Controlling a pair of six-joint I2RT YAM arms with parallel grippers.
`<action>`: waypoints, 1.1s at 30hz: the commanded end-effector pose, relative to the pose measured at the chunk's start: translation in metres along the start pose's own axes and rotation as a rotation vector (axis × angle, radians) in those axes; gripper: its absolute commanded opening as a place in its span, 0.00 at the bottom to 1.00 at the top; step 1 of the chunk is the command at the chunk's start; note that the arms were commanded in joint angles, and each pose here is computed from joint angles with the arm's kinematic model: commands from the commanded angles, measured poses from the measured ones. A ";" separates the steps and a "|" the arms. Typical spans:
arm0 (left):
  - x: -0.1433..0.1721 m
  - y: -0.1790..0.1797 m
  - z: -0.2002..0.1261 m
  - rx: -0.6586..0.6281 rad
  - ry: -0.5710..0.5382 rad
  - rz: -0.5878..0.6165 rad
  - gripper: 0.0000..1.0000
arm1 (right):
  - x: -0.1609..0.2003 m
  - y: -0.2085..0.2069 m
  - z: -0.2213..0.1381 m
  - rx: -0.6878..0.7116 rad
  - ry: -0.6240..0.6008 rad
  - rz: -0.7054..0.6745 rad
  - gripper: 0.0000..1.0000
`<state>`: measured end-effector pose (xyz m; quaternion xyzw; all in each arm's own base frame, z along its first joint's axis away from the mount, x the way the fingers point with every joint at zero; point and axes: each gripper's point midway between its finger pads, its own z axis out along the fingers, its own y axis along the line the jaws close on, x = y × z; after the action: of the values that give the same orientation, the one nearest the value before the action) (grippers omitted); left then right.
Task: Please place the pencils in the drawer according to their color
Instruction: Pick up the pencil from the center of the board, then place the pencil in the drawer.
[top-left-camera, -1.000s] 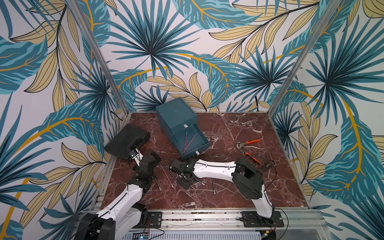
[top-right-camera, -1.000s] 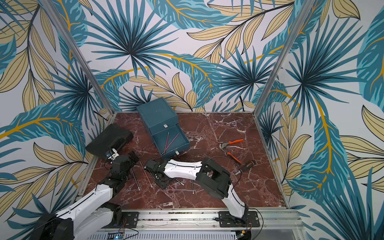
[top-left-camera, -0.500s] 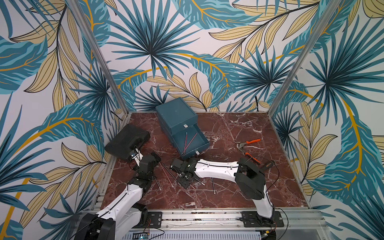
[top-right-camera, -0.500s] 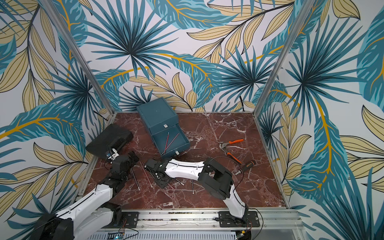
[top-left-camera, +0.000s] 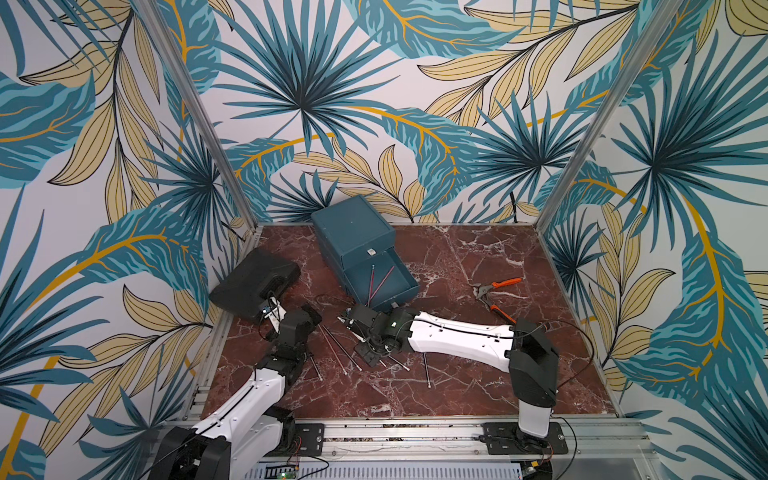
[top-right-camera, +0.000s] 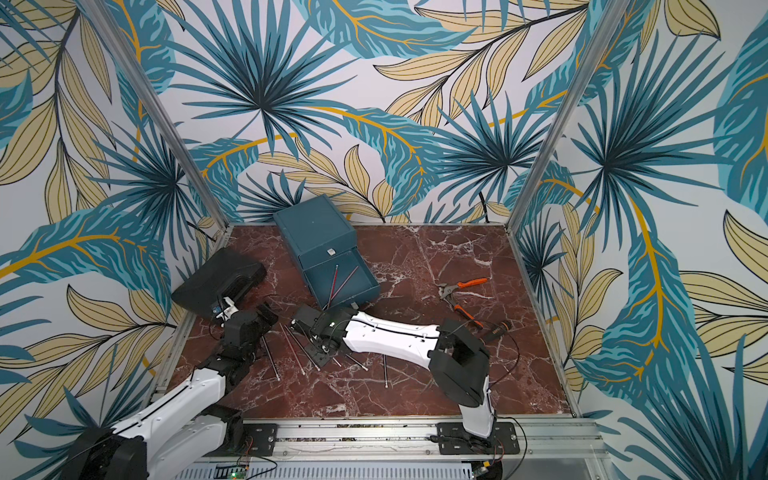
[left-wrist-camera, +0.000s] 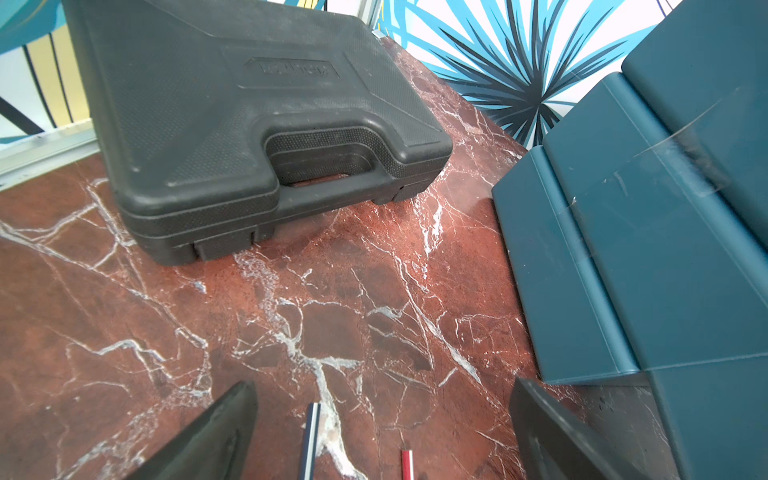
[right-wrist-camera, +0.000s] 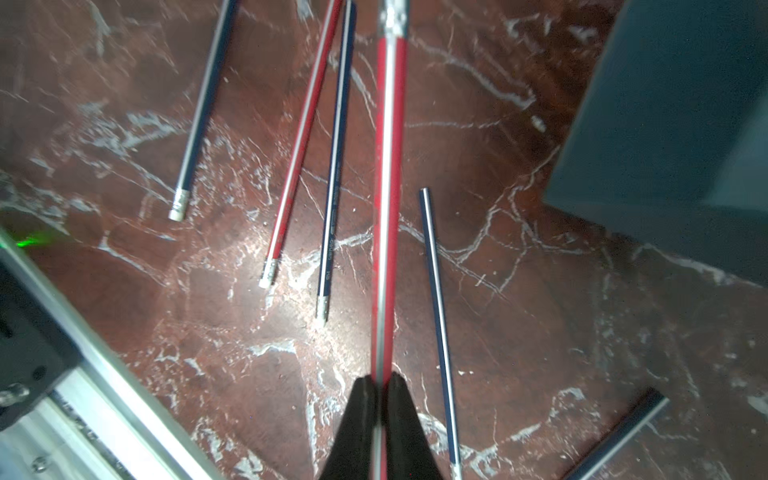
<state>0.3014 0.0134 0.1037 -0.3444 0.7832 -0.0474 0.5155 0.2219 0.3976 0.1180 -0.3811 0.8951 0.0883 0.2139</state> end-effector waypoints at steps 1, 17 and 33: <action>-0.001 0.004 0.000 -0.007 -0.005 -0.008 1.00 | -0.013 -0.014 -0.025 0.024 -0.072 0.067 0.00; 0.000 0.002 0.000 0.003 0.000 -0.007 1.00 | -0.057 -0.068 -0.066 -0.155 -0.329 0.435 0.00; 0.000 0.002 0.000 0.008 0.003 0.008 1.00 | -0.089 -0.135 -0.063 -0.433 -0.497 0.866 0.00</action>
<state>0.3019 0.0116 0.1032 -0.3409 0.7857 -0.0520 0.5136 0.3521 0.3334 0.1959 0.0007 0.8793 0.3867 0.2780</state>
